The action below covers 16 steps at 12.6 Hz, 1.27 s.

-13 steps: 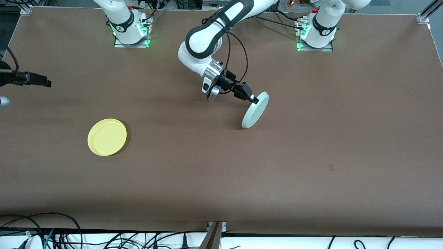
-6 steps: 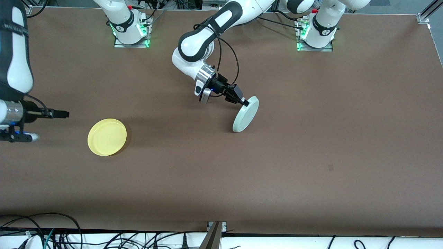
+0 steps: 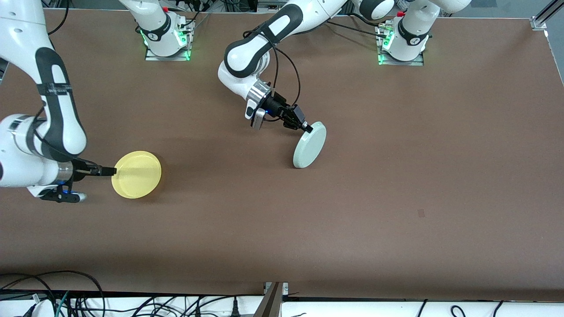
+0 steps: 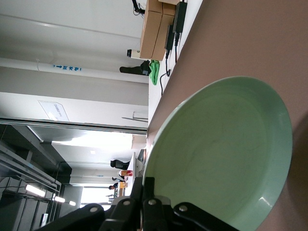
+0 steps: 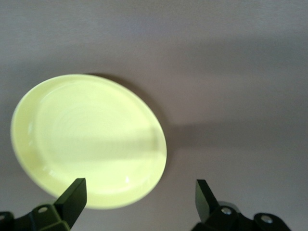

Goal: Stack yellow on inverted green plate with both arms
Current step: 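Flip the green plate while the right gripper reaches the yellow plate, then set the green plate upside down and open the left gripper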

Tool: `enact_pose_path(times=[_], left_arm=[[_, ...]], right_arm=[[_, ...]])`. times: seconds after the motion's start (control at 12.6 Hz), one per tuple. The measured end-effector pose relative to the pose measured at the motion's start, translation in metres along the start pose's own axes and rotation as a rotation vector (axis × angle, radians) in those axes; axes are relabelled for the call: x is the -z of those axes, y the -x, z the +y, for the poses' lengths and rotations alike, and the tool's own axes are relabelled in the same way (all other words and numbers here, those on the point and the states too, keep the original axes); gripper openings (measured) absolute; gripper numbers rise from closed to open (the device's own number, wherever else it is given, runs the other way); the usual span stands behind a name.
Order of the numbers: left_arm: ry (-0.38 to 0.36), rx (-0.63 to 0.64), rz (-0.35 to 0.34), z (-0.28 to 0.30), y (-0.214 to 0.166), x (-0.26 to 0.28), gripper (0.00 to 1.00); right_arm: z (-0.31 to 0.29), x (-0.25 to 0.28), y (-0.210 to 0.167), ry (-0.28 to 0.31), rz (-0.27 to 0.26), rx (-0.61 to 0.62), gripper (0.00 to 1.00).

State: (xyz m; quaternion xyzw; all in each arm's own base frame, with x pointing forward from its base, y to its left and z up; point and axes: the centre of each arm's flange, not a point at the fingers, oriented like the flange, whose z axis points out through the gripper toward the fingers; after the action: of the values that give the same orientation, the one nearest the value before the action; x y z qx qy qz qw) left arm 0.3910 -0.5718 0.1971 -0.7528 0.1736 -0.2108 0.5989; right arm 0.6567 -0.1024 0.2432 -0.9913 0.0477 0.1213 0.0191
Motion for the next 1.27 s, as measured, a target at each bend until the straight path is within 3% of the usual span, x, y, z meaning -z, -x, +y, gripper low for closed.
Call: enact_pose_path(times=[0.16,0.24,0.63,0.87,1.11,1.27], left_arm=[[0.021,0.0,0.007,0.001,0.0,0.006,0.03],[0.068,0.002,0.009,0.001,-0.001,0.014,0.08],[0.357,0.033,-0.043,-0.002,-0.01,0.046,0.65],[0.655,0.162,-0.167,-0.016,-0.044,0.039,0.99],[0.858,0.266,-0.268,-0.033,-0.08,0.006,1.0],[0.955,0.324,-0.332,-0.063,-0.099,-0.012,1.0]], right_arm=[[0.007,-0.022,0.001,0.0,0.01,-0.01,1.0],[0.011,-0.027,0.003,-0.005,0.008,-0.019,1.0],[0.04,-0.049,0.011,-0.099,0.018,-0.062,1.0],[0.049,-0.061,0.013,-0.115,0.002,-0.058,1.0],[0.046,-0.069,0.013,-0.139,-0.006,-0.059,0.92],[0.046,-0.07,0.013,-0.141,-0.007,-0.058,0.67]])
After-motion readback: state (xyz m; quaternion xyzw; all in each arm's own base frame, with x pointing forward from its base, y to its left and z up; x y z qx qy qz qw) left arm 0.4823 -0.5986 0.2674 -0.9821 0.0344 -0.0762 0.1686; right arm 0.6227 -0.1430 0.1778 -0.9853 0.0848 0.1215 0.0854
